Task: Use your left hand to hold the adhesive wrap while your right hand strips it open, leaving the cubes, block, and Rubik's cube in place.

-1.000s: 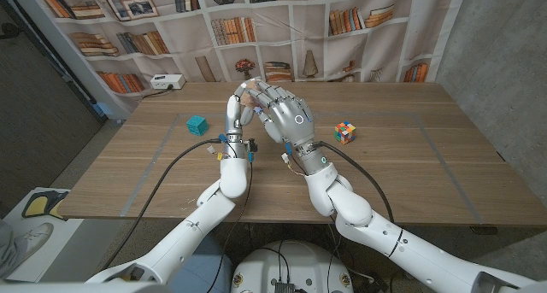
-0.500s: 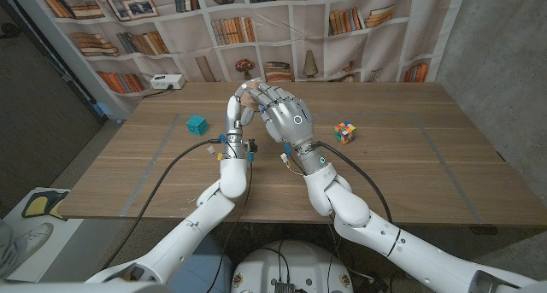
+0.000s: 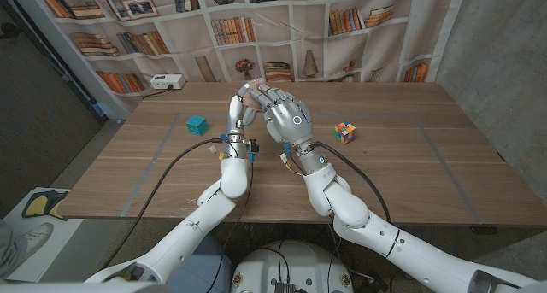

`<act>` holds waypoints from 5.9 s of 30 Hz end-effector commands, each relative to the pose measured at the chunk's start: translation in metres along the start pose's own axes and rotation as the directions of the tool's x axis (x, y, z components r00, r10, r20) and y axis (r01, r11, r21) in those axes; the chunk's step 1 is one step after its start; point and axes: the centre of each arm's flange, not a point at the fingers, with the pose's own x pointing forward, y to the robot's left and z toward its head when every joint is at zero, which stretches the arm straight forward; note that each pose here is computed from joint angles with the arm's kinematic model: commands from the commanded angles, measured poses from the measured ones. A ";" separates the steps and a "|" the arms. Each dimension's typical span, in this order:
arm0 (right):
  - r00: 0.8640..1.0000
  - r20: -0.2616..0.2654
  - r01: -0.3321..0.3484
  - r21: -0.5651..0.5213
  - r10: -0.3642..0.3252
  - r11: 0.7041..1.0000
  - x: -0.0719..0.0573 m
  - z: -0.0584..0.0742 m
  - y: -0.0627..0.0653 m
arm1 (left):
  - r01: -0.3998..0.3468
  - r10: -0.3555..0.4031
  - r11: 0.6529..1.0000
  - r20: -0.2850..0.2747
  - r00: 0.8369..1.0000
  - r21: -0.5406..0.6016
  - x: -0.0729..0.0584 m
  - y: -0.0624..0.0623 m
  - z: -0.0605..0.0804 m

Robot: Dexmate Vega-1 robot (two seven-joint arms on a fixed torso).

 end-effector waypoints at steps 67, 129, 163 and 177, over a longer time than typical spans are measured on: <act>0.977 -0.047 0.212 0.238 -0.206 0.948 -0.015 -0.020 -0.007 | -0.041 0.041 0.999 0.004 0.999 -0.008 -0.009 0.008 0.002; 0.948 -0.278 0.226 0.254 -0.153 0.940 -0.032 -0.081 -0.004 | -0.324 0.327 0.943 0.023 0.945 -0.080 -0.016 0.048 0.007; 0.922 -0.365 0.233 0.253 -0.130 0.939 -0.054 -0.115 -0.021 | -0.344 0.346 0.937 0.023 0.938 -0.053 -0.030 0.071 0.011; 0.928 -0.366 0.190 0.309 -0.068 0.932 -0.057 -0.132 -0.038 | -0.344 0.345 0.938 0.024 0.938 -0.044 -0.033 0.081 0.011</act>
